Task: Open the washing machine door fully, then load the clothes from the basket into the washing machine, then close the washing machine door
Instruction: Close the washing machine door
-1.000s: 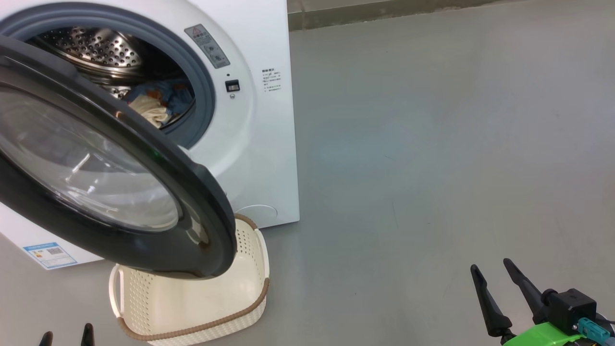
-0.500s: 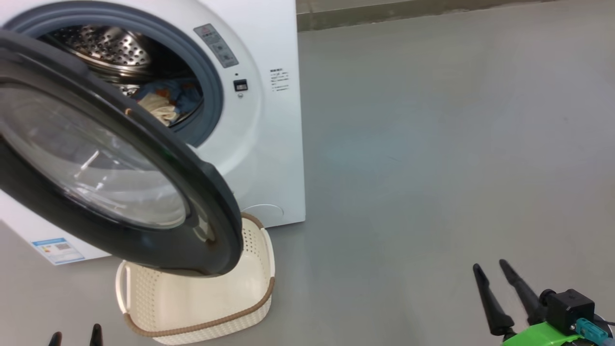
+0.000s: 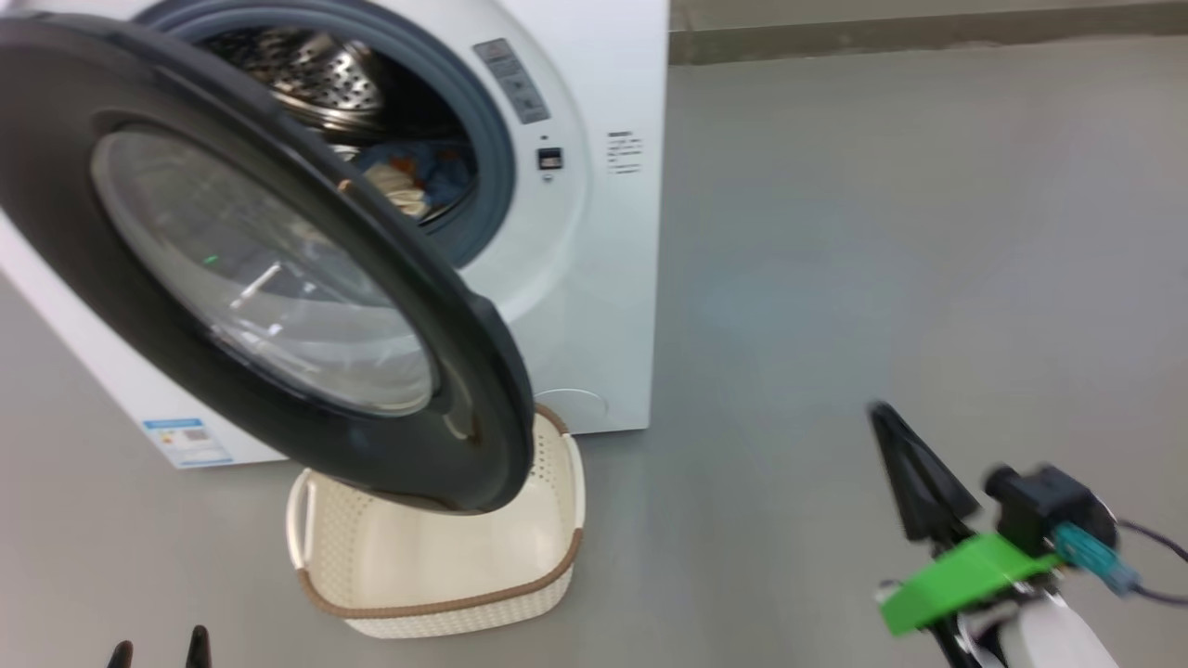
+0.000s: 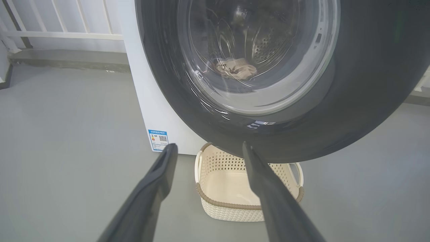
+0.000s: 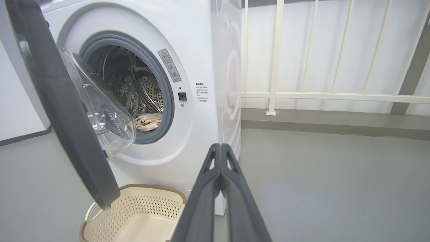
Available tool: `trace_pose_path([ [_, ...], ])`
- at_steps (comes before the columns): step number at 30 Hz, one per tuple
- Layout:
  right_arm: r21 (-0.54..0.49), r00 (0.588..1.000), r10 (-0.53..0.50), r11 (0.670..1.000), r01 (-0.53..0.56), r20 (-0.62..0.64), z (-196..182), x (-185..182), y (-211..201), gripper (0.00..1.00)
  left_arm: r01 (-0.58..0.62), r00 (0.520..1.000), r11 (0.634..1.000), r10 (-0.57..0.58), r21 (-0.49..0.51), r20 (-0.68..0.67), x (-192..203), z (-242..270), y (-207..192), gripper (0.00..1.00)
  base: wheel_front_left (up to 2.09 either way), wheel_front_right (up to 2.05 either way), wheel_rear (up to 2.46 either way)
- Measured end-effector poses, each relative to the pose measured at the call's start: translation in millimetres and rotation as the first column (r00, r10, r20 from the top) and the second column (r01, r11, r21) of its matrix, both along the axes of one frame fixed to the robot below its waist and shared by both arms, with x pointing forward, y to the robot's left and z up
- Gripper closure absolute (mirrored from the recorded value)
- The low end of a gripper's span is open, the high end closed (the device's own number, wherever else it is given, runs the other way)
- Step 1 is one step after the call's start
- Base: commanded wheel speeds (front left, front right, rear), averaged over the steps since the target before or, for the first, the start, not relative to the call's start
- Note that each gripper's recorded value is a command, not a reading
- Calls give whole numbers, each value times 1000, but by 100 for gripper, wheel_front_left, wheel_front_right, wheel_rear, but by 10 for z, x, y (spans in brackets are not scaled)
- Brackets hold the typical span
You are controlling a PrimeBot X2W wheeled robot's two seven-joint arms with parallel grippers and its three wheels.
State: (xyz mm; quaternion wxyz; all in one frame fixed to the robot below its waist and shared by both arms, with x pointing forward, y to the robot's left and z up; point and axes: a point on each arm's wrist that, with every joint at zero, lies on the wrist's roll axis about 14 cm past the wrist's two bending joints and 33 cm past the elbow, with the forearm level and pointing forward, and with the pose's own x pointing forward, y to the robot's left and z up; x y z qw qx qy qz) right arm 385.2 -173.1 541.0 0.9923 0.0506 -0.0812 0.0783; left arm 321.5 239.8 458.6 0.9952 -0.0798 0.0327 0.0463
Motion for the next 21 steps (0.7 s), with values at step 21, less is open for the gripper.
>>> trace_pose_path([
  [21,22,762,541,810,-586,356,1330,-58,2029,100,-111,994,993,112,-38,22,-317,38,192,0,0,0,0],
])
